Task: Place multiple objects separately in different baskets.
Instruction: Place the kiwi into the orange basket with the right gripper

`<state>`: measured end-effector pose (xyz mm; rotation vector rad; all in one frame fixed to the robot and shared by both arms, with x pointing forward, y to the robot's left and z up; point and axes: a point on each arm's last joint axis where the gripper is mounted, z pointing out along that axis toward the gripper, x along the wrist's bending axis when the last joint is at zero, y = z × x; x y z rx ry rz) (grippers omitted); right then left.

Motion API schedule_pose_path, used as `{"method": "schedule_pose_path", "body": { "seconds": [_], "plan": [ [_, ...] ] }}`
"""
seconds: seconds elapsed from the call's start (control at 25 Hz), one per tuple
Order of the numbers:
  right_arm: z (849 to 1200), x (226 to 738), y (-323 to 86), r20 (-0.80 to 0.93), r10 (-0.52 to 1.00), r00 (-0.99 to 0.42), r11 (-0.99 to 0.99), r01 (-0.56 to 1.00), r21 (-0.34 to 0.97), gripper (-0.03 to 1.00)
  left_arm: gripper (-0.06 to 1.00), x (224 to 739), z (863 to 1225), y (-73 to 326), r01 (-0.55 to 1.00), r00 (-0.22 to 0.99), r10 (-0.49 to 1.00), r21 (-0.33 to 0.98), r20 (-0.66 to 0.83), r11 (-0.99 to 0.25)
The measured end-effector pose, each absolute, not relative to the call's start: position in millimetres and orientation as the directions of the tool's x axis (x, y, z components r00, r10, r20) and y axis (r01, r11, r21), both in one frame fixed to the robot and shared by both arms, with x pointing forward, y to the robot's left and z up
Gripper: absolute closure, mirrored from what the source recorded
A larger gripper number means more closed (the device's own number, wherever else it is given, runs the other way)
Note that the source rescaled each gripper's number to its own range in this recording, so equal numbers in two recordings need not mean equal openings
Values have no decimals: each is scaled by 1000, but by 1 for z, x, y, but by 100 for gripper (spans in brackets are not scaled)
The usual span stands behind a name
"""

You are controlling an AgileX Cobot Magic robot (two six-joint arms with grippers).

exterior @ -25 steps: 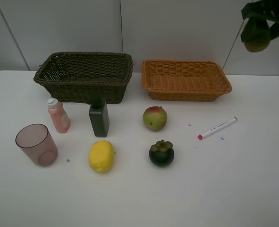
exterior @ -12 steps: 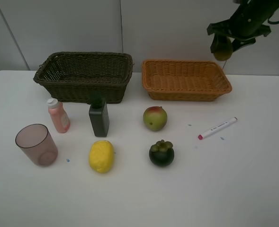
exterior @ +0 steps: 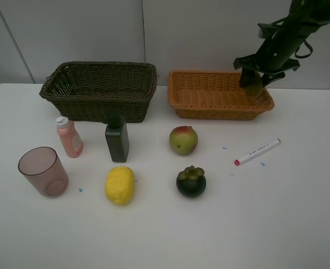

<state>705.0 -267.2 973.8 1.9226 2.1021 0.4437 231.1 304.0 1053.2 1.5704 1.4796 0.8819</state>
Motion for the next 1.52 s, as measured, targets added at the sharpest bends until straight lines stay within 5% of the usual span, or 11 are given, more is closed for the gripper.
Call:
{"method": "schedule_pose_path", "body": {
  "seconds": [1.16,1.24,1.36,1.52],
  "plan": [
    [954,707,-267,23,995,-94,80,936,343,46,-6,231,1053,304,448,78,997,894,-29,-8],
    [954,707,-267,19,994,-106,93,935,341,37,-6,231,1053,304,448,78,997,894,-29,-8],
    [954,707,-267,13,993,-121,109,932,345,7,-6,231,1053,304,448,78,997,894,-29,-8],
    [955,708,-266,5,990,-140,129,926,355,-2,-6,231,1053,304,448,78,997,894,-29,-8]
  ]
}}
